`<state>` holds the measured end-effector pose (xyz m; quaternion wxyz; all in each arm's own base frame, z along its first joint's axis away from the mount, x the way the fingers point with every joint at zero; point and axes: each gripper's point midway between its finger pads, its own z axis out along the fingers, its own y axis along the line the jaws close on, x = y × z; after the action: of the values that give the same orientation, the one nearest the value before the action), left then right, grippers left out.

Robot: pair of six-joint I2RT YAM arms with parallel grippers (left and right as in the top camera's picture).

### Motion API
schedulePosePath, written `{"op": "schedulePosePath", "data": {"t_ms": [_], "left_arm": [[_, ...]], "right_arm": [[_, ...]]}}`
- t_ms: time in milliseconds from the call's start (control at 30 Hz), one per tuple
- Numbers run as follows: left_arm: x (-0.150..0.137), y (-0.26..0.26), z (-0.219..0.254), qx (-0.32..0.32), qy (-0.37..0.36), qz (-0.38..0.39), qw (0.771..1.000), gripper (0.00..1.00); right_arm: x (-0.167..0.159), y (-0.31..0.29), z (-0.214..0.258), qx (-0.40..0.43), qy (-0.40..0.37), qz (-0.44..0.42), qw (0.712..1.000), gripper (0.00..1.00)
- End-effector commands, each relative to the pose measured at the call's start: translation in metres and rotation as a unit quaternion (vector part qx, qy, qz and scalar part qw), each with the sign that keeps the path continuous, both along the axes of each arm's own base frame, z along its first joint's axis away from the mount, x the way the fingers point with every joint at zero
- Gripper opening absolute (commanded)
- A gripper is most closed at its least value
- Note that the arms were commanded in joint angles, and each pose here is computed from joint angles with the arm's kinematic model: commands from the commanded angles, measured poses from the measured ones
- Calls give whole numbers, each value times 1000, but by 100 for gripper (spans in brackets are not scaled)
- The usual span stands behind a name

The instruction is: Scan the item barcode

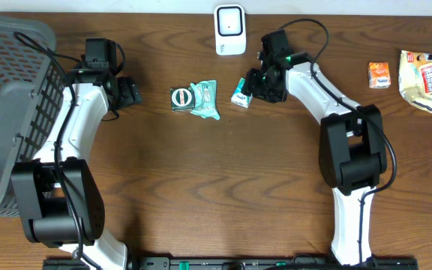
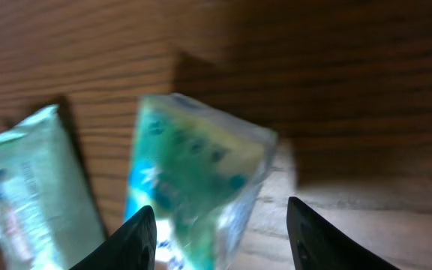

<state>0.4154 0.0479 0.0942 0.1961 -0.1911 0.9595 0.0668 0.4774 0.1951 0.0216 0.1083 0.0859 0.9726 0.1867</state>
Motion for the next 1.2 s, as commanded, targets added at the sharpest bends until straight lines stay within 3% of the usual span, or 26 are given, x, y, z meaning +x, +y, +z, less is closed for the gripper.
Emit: {"op": "schedulePosePath", "data": {"t_ms": [0, 67, 233, 333, 433, 667, 867, 1100, 1167], "left_arm": [[-2, 1, -2, 5, 4, -5, 1000, 98], [-2, 1, -2, 5, 5, -5, 1000, 97], [-2, 1, -2, 5, 5, -5, 1000, 98], [-2, 1, -2, 5, 5, -5, 1000, 97], [-2, 1, -2, 5, 5, -5, 1000, 97], [-2, 1, -2, 5, 4, -5, 1000, 98], [-2, 1, -2, 5, 4, -5, 1000, 97], [-2, 1, -2, 5, 5, -5, 1000, 98], [-2, 1, -2, 5, 5, -5, 1000, 97]], "right_arm": [[1, -1, -15, -9, 13, -18, 1000, 46], [0, -2, -20, -14, 17, -18, 1000, 42], [1, -11, -23, -13, 23, -27, 999, 10], [-1, -17, -24, -7, 35, -31, 999, 2], [-6, -13, -22, 5, 39, -1, 999, 1], [-8, 20, 23, 155, -26, 157, 975, 1], [-17, 28, 82, 305, -105, 261, 910, 1], [-21, -2, 145, 458, -194, 298, 814, 1], [-21, -11, 154, 480, -205, 295, 800, 1]]}}
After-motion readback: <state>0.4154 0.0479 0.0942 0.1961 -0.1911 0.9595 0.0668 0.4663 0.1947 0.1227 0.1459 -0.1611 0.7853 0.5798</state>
